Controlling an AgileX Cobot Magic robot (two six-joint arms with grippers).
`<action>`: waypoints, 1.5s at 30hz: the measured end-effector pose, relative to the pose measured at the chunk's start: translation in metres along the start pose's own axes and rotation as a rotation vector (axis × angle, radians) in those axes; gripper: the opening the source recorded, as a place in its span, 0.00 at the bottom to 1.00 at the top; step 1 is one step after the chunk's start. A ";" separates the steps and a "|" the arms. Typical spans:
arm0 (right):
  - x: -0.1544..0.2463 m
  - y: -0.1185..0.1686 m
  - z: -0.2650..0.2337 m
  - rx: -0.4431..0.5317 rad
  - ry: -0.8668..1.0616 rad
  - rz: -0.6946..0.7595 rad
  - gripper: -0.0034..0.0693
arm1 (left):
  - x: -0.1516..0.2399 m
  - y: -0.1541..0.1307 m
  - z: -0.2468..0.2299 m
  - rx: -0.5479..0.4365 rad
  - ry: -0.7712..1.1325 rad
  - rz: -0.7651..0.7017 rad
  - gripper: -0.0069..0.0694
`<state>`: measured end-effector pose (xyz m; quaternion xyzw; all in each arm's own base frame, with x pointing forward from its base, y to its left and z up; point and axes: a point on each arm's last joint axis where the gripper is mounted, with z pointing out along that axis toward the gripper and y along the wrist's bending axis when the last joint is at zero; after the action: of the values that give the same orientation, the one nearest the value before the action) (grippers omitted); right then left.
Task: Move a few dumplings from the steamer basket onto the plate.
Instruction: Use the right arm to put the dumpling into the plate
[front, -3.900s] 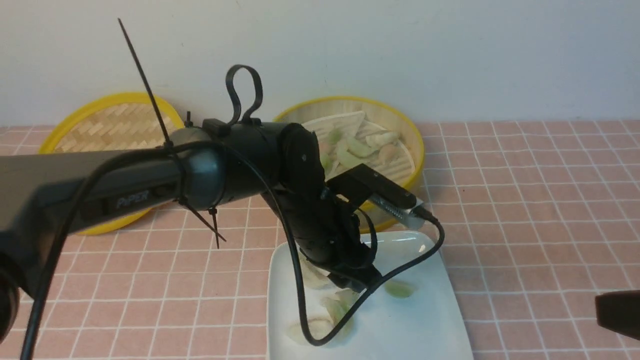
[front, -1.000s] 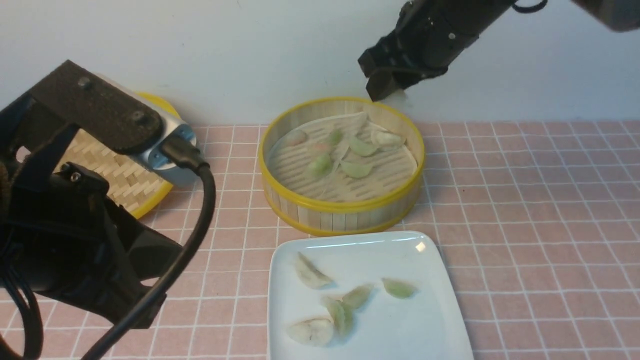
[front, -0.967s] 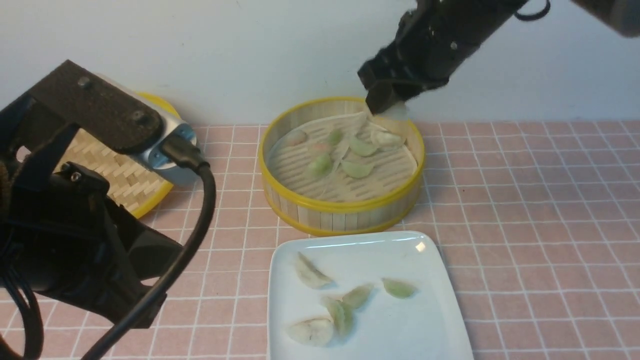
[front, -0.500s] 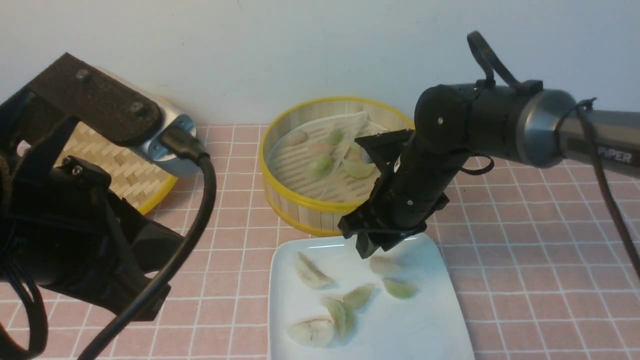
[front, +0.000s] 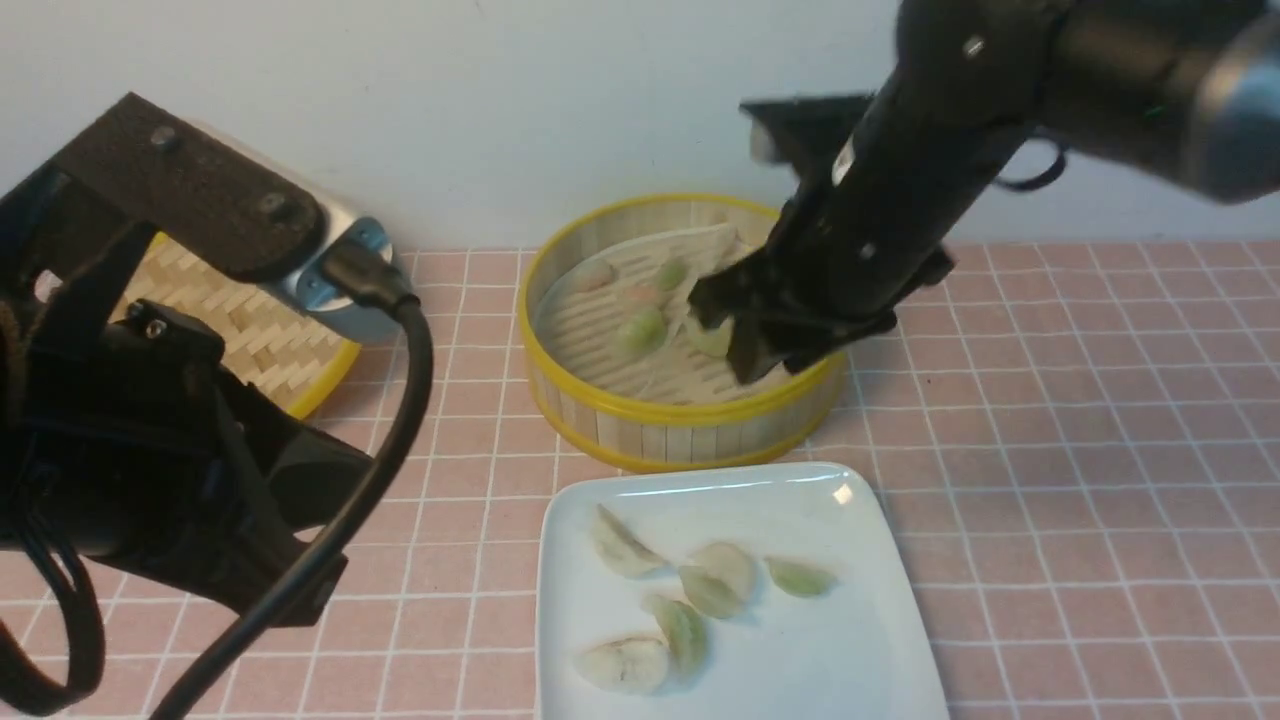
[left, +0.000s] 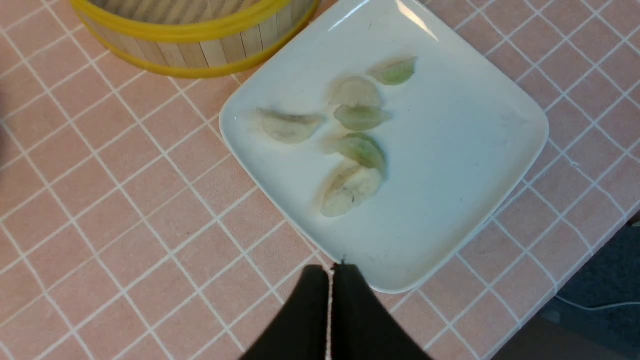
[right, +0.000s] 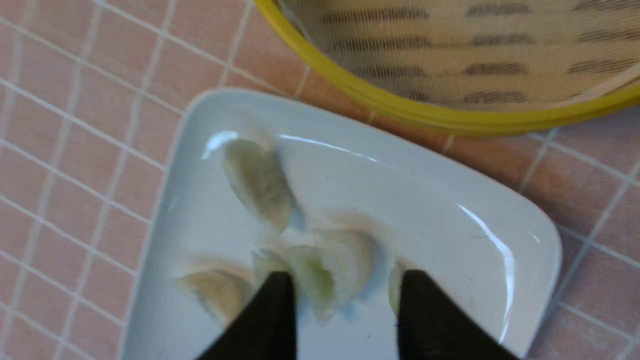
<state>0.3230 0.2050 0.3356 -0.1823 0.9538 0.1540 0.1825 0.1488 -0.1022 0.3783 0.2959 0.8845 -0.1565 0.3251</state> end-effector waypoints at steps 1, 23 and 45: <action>0.006 0.002 -0.022 -0.004 -0.041 0.005 0.18 | 0.000 0.000 0.000 0.001 -0.004 -0.001 0.08; 0.336 -0.068 -0.149 0.077 -1.208 -0.036 0.03 | -0.018 0.000 -0.002 -0.002 -0.198 -0.031 0.08; 0.336 -0.067 -0.147 0.035 -1.281 -0.023 0.03 | 0.093 -0.014 -0.072 -0.036 -0.699 -0.044 0.08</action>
<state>0.0161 -0.0055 0.3151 -0.0615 0.6561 0.2148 0.7208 0.0479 -0.0402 0.3710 0.1996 0.7285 -0.2398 0.6099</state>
